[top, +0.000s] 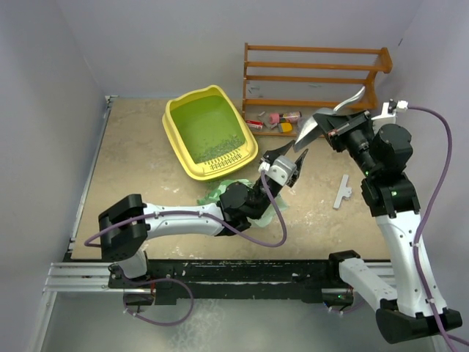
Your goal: Fill the litter box with clean litter
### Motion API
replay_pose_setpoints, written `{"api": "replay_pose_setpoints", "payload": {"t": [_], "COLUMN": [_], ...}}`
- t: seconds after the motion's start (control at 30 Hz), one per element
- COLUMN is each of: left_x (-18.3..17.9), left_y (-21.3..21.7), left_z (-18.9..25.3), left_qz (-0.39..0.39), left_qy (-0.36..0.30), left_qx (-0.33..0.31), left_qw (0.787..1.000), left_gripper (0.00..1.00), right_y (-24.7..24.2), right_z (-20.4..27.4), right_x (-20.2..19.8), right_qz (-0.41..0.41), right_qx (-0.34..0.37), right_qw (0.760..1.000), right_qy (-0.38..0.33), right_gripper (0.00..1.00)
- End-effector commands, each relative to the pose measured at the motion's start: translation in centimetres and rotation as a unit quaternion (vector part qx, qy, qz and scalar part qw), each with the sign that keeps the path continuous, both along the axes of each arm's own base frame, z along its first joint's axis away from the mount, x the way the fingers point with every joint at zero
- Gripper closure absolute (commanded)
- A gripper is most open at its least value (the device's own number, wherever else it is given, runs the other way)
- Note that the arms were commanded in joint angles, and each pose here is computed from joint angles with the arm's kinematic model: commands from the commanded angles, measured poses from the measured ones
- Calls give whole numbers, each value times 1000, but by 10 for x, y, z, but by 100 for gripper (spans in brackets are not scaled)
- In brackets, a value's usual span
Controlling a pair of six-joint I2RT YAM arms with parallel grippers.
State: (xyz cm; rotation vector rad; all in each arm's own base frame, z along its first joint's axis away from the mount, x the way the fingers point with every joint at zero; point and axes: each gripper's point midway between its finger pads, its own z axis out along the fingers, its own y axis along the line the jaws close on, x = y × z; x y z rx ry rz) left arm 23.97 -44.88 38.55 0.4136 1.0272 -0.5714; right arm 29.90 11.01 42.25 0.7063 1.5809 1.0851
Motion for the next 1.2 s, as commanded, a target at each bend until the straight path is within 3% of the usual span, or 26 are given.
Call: {"api": "replay_pose_setpoints", "payload": {"t": [0.0,0.33,0.53,0.73,0.97,1.03,1.17], "left_x": [-3,2,6,16,24,26,26], "left_y": [-1,-5,5,25,50,58,68], "left_z": [22,15,16,25,36,43,47], "left_qz": [-6,2,21,-10,-93,-102,-135], "left_qy": [-13,-6,5,59,124,140,185], "left_qx": [-40,-41,-38,-35,-8,-1,25], "left_qw": [999,999,999,998,988,985,973], "left_gripper": [58,80,100,100,100,100,100], "right_y": [7,12,14,16,30,34,44], "right_z": [48,58,60,60,55,48,36], "right_x": [-23,-35,-42,-48,-56,-60,-76], "right_qz": [29,49,59,70,124,140,193], "right_qx": [19,29,27,15,-32,-48,-91], "right_qw": [997,995,994,993,986,984,972], "right_qy": [-72,-83,-85,-94,-108,-100,-96], "right_gripper": [100,100,100,100,44,38,39]}}
